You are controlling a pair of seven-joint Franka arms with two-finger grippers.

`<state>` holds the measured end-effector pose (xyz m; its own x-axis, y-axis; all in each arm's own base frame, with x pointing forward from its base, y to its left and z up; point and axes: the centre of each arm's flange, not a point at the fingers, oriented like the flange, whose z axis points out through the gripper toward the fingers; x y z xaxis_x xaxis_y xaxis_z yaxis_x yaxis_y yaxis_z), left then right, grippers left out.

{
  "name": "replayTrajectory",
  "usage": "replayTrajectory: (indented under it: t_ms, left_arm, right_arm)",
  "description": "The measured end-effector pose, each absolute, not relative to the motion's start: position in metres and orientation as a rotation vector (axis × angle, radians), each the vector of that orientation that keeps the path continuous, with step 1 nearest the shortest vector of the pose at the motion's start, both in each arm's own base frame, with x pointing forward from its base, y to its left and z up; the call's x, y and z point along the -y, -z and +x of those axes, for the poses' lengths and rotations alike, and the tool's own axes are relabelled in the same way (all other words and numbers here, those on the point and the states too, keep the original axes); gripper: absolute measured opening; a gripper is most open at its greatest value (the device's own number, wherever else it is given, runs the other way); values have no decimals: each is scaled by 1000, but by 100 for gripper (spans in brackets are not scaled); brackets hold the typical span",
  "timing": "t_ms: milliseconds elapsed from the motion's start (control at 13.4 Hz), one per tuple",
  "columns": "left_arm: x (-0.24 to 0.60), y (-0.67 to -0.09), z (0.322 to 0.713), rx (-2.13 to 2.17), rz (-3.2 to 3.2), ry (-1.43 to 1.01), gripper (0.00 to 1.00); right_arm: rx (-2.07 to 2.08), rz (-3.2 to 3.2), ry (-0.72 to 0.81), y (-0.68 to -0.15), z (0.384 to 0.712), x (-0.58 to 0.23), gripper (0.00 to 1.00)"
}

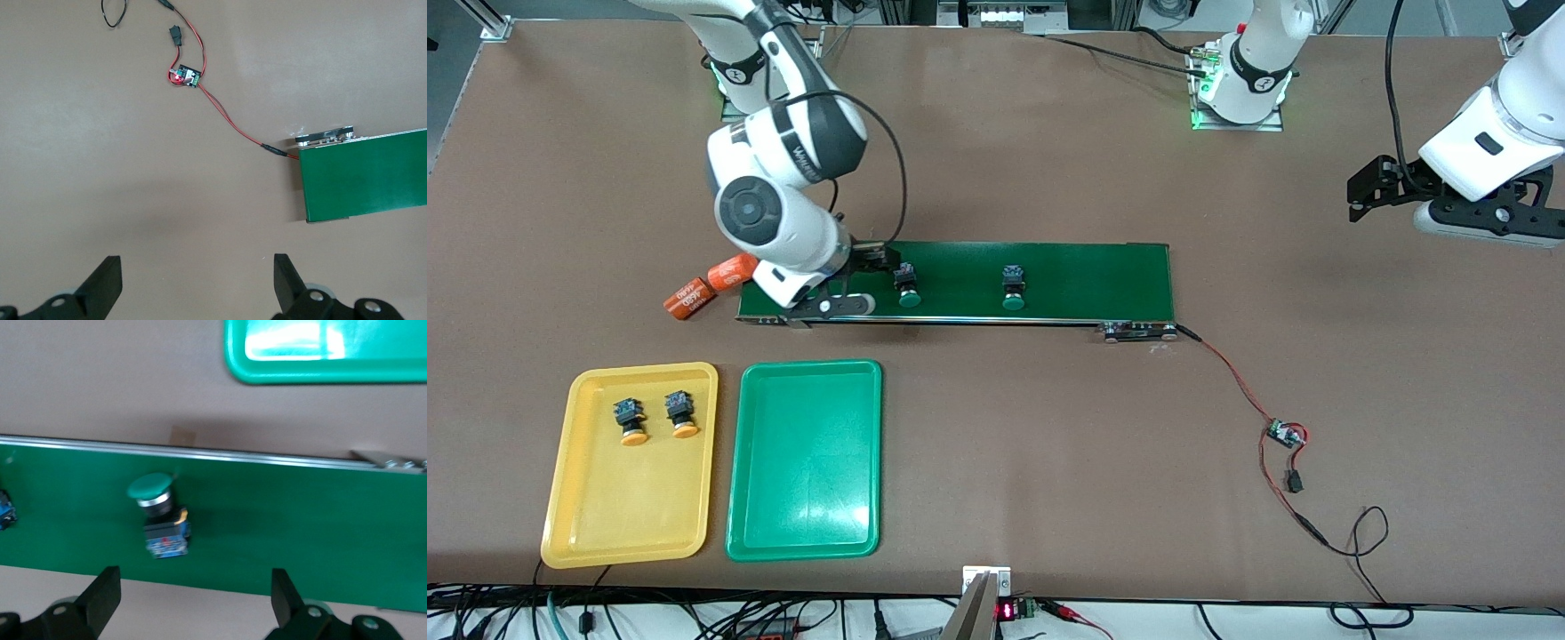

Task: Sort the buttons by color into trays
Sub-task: 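Return the right gripper to the belt and grasp the green-cap button, then carry the green-cap button over the green tray and lower it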

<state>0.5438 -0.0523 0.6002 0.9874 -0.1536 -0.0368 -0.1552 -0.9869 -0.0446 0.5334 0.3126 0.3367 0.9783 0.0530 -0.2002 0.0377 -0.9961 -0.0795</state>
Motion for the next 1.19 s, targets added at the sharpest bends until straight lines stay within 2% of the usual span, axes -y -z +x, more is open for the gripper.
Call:
replayTrajectory:
  t_ms: [373,1195]
  left_arm:
    - [52,-600,544,-239,-3085,-51,100]
    - [51,-600,544,-236,-3085,-52,100]
  right_arm:
    - [163,-3159,-257,-302,503,-329,100]
    - [178,-3179,-231,-255,499,-322,100]
